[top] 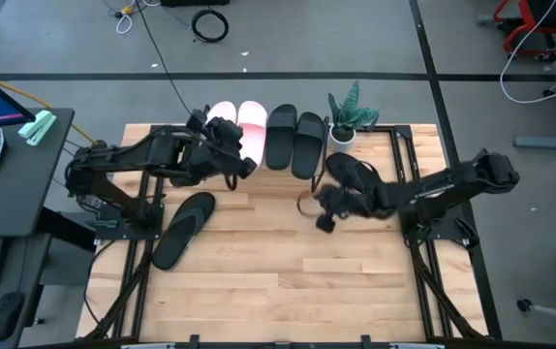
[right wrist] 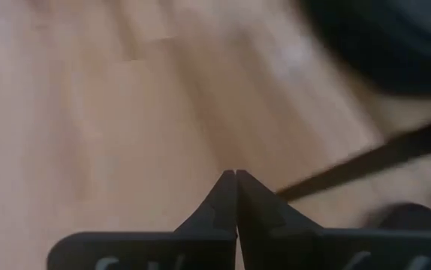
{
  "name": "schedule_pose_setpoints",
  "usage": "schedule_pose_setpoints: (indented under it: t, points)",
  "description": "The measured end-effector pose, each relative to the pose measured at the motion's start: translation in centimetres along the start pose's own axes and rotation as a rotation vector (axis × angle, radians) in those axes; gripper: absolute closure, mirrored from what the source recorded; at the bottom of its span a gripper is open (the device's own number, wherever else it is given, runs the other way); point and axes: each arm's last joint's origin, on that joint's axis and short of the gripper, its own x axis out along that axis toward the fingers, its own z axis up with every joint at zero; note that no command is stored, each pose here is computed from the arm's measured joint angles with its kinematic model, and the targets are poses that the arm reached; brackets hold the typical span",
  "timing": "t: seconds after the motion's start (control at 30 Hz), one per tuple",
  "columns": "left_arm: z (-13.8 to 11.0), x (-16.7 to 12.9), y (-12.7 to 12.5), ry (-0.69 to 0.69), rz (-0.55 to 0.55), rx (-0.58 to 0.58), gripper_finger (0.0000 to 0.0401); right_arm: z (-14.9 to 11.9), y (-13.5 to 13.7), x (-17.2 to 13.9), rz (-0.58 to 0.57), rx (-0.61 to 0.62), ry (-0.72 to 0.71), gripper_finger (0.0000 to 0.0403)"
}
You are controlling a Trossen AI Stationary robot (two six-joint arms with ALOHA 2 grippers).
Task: Pick and place slides into the shelf
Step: Adjust the shelf
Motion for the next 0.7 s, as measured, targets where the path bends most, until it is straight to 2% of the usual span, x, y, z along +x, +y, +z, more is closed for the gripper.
schedule_pose_setpoints:
  t: [0.1,0.23,0.43,0.7]
  points:
    - [-0.1,-0.7,-0.4,-0.010,-0.025,0.037,0.0395,0.5,-1.9,0.8,-0.012,0.046,0.016,0.0402]
    - [-0.2,-1.2,-0.9,-0.017,-0.047,0.049,0.0390,0.9,-3.6,1.5,0.005,0.065,0.023,0.0403]
    - [-0.3,-1.6,-1.1,-0.022,-0.060,0.055,0.0374,1.0,-5.2,2.2,-0.001,0.029,0.043,0.0403]
    - [-0.3,-1.6,-1.1,-0.021,-0.059,0.055,0.0396,1.1,-7.5,2.9,-0.068,-0.015,0.062,0.0403]
